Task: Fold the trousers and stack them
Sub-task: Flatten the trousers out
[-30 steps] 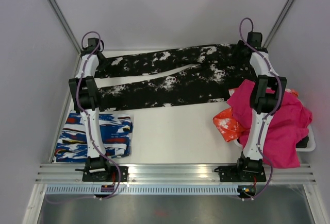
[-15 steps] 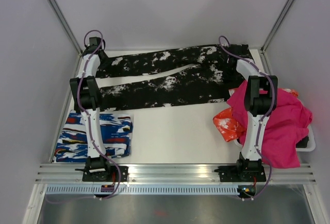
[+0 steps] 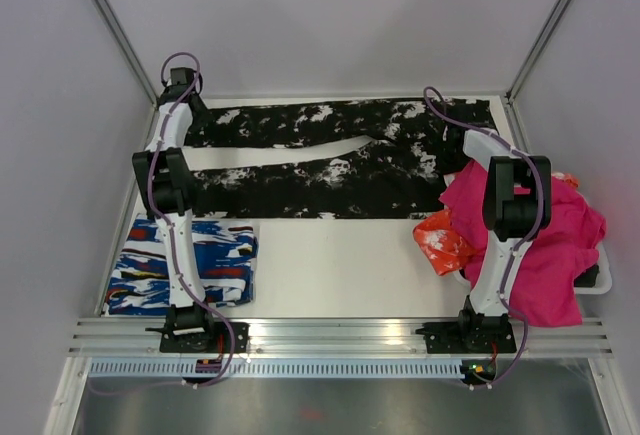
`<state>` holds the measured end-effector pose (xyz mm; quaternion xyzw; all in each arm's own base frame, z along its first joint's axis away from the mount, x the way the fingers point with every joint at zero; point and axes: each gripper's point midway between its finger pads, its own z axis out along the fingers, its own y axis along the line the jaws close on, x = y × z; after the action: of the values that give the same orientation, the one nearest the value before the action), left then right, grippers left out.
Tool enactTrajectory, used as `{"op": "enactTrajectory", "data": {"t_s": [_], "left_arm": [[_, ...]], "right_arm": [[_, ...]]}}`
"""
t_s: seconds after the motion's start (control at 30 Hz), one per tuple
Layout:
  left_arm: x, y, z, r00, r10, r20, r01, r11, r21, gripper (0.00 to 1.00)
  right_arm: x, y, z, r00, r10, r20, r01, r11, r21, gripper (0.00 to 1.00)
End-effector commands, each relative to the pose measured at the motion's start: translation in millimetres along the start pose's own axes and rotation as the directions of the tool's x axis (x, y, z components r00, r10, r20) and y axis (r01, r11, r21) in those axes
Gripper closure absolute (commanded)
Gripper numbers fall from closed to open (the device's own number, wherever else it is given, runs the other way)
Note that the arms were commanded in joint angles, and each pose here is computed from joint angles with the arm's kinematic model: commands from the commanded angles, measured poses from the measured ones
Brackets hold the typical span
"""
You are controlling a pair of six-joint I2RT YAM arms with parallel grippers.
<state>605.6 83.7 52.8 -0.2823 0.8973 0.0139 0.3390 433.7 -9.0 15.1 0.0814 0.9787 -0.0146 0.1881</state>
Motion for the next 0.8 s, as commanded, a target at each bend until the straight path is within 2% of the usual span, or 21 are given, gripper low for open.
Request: {"op": "enactTrajectory", "data": {"t_s": [0.0, 0.1, 0.13, 0.17, 0.2, 0.23, 0.3, 0.37, 0.43, 0.47, 0.53, 0.57, 0.67, 0.7, 0.77], "left_arm": [[-40.2, 1.7, -39.9, 0.993, 0.046, 0.109, -0.043, 0.999, -0.029, 0.53], [-42.8, 10.7, -44.3, 0.992, 0.046, 0.116, -0.038, 0.997, -0.070, 0.51], [-46.4, 9.9, -48.5, 0.991, 0.043, 0.127, -0.034, 0.997, -0.067, 0.49], [-48.4, 9.7, -50.6, 0.990, 0.037, 0.134, -0.028, 0.997, -0.067, 0.43], [-50.1, 10.3, -52.4, 0.990, 0.029, 0.139, -0.020, 0.998, -0.066, 0.42], [-54.5, 7.5, -57.2, 0.988, 0.017, 0.151, -0.009, 0.999, -0.053, 0.40], [-61.1, -4.4, -62.2, 0.986, -0.022, 0.168, 0.021, 1.000, 0.005, 0.37], [-64.4, -14.2, -65.3, 0.983, -0.064, 0.171, 0.056, 0.997, 0.055, 0.36], [-63.1, -33.1, -66.4, 0.983, -0.104, 0.150, 0.082, 0.986, 0.146, 0.39], [-59.0, -42.8, -64.6, 0.983, -0.138, 0.125, 0.114, 0.976, 0.186, 0.42], [-47.8, -67.6, -65.6, 0.987, -0.146, 0.072, 0.121, 0.953, 0.278, 0.55], [-41.4, -74.6, -62.0, 0.988, -0.141, 0.057, 0.119, 0.949, 0.292, 0.64], [-27.1, -92.0, -61.3, 0.995, -0.087, 0.048, 0.068, 0.949, 0.307, 0.80], [-20.3, -100.7, -61.9, 0.997, -0.066, 0.036, 0.050, 0.943, 0.328, 0.89], [-15.3, -112.4, -64.2, 0.999, -0.026, 0.037, 0.010, 0.930, 0.368, 0.98]], "right_arm": [[50.7, -4.0, 2.6, 0.980, -0.057, -0.190, 0.056, 0.998, -0.015, 0.94], [21.0, 11.1, -12.0, 0.990, -0.068, -0.121, 0.057, 0.994, -0.091, 0.91], [-5.0, 17.4, -23.1, 0.996, -0.064, -0.058, 0.057, 0.992, -0.114, 0.88], [-20.0, 21.6, -30.9, 0.998, -0.061, -0.025, 0.057, 0.990, -0.130, 0.84], [-34.8, 25.9, -37.7, 0.998, -0.054, 0.007, 0.055, 0.988, -0.147, 0.77], [-75.8, 36.8, -60.1, 0.993, -0.040, 0.111, 0.061, 0.981, -0.185, 0.72], [-110.8, 44.9, -72.2, 0.983, 0.001, 0.186, 0.039, 0.976, -0.214, 0.60], [-161.7, 53.4, -88.8, 0.948, 0.042, 0.317, 0.039, 0.969, -0.245, 0.56], [-185.5, 60.3, -84.1, 0.925, 0.079, 0.371, 0.029, 0.960, -0.277, 0.58], [-201.6, 64.0, -82.9, 0.901, 0.104, 0.422, 0.027, 0.955, -0.294, 0.66], [-210.3, 70.9, -71.2, 0.889, 0.154, 0.432, -0.003, 0.944, -0.330, 0.76], [-211.1, 73.9, -53.4, 0.891, 0.165, 0.422, -0.010, 0.938, -0.346, 0.84], [-199.7, 77.3, -13.8, 0.916, 0.154, 0.370, -0.020, 0.939, -0.342, 0.92], [-195.6, 77.9, -6.3, 0.923, 0.147, 0.356, -0.019, 0.941, -0.339, 0.94], [-183.9, 77.1, 13.2, 0.939, 0.127, 0.321, -0.017, 0.946, -0.324, 0.98]]}}
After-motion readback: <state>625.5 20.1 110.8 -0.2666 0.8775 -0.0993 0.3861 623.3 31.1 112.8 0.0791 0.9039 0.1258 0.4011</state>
